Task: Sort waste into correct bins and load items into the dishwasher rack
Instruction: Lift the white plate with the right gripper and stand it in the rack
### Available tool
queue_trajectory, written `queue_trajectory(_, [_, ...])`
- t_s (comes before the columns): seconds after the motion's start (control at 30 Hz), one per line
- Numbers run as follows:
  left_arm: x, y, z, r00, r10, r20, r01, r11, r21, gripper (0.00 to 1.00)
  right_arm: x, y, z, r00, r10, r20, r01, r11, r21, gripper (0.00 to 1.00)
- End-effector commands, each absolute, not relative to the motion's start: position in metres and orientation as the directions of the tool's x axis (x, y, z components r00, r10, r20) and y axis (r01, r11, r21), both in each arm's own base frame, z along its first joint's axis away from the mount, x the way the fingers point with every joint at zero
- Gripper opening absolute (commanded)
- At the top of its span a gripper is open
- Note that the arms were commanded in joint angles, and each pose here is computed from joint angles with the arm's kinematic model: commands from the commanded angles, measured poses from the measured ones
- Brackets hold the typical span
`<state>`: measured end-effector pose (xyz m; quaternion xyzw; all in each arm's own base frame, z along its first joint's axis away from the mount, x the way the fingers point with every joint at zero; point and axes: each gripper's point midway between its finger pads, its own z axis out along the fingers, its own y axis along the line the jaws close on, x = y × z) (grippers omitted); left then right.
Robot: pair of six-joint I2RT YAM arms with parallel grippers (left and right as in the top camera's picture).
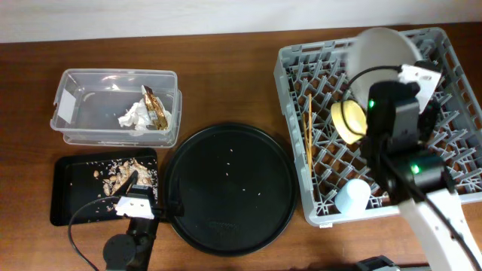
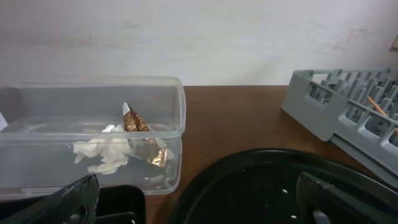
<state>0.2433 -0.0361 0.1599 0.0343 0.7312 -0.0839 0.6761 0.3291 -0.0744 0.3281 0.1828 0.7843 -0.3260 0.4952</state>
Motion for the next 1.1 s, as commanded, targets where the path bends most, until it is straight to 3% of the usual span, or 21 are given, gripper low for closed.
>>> queue_trajectory(0.0, [0.243,-0.036,0.159,-0.08,-0.051,-0.996,0.167,0.984,-0.064,0.99,0.337,-0.112,0.314,-0.592,-0.104,-0.799,0.647,0.53,-0.548,0.04])
queue_trajectory(0.1, [0.243,-0.036,0.159,-0.08,-0.051,-0.996,0.167,0.984,-0.064,0.99,0.354,-0.121,0.293,-0.678,-0.127,-0.724,0.611,0.451,-0.651,0.04])
queue_trajectory(0.2, [0.243,-0.036,0.159,-0.08,-0.051,-0.996,0.167,0.984,-0.064,0.99,0.375,-0.112,0.263,-0.767,-0.181,-0.615,0.498,0.437,-0.749,0.04])
queue_trajectory(0.43, [0.243,-0.036,0.159,-0.08,-0.051,-0.996,0.167,0.984,-0.064,0.99,0.392,-0.086,0.227,-0.831,-0.248,-0.498,0.37,0.421,-0.828,0.05])
queue_trajectory(0.47, [0.243,-0.036,0.159,-0.08,-0.051,-0.996,0.167,0.984,-0.064,1.0,0.392,-0.081,0.228,-0.828,-0.258,-0.497,0.366,0.423,-0.829,0.07])
queue_trajectory(0.53, [0.243,-0.036,0.159,-0.08,-0.051,-0.996,0.167,0.984,-0.064,0.99,0.388,-0.072,0.237,-0.823,-0.274,-0.497,0.385,0.375,-0.843,0.39])
queue_trajectory(0.63, [0.243,-0.036,0.159,-0.08,-0.051,-0.996,0.167,0.984,-0.064,0.99,0.382,-0.052,0.255,-0.799,-0.31,-0.516,0.414,0.338,-0.845,0.53])
queue_trajectory(0.83, [0.243,-0.036,0.159,-0.08,-0.051,-0.996,0.167,0.984,-0.064,0.99,0.367,-0.002,0.293,-0.69,-0.4,-0.603,0.442,0.427,-0.789,0.63])
queue_trajectory(1.07, [0.243,-0.036,0.159,-0.08,-0.051,-0.996,0.167,0.984,-0.064,0.99,0.335,0.033,0.334,-0.565,-0.458,-0.687,0.44,0.537,-0.72,0.63])
